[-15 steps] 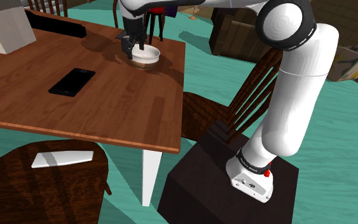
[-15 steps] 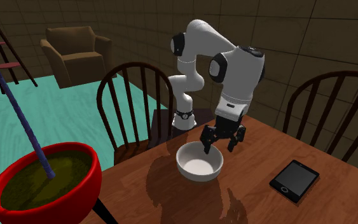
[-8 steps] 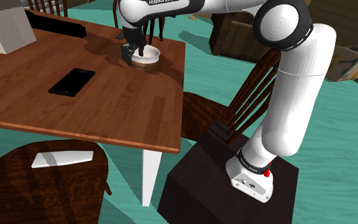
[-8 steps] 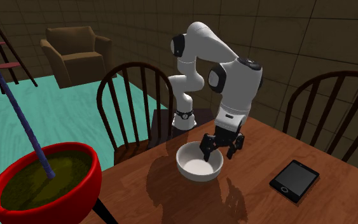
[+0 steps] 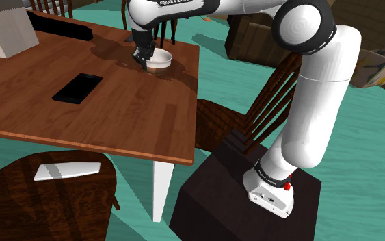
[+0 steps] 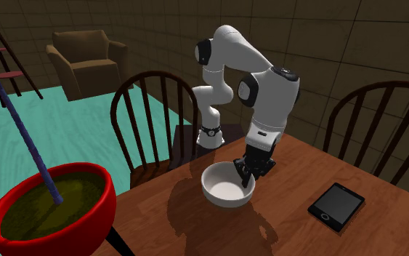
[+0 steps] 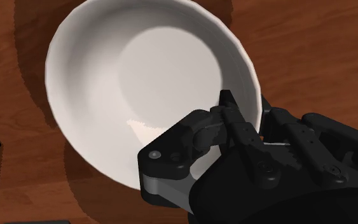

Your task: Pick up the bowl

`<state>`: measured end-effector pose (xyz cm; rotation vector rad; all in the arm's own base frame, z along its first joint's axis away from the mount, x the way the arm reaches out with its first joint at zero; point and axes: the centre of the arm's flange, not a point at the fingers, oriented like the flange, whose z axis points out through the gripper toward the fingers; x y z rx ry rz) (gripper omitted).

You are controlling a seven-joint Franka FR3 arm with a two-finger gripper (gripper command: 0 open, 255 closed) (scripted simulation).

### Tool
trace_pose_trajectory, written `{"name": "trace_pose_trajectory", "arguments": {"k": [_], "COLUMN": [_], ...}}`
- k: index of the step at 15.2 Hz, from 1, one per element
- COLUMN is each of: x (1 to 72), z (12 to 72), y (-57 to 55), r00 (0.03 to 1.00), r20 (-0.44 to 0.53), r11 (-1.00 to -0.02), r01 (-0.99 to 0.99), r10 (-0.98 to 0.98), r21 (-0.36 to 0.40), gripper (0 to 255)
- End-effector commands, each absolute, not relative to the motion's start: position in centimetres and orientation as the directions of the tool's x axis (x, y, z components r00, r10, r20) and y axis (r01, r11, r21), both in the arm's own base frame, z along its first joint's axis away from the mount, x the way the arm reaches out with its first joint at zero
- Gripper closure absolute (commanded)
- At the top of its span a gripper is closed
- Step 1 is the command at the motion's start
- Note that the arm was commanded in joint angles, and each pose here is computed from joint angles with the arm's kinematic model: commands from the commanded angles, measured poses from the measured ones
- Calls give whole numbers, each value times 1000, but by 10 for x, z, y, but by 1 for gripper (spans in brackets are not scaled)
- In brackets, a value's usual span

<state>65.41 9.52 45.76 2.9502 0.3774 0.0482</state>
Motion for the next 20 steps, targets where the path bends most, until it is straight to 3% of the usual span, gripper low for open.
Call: {"name": "trace_pose_trajectory", "arguments": {"k": [1, 20], "x": [654, 654], "z": [457, 537], "y": [95, 95], "r00": [968, 968], "r20": [10, 10], "r11": [-954, -954], "r01": [247, 247], "r10": [253, 253], "r21": [169, 169], "gripper": [255, 255]}}
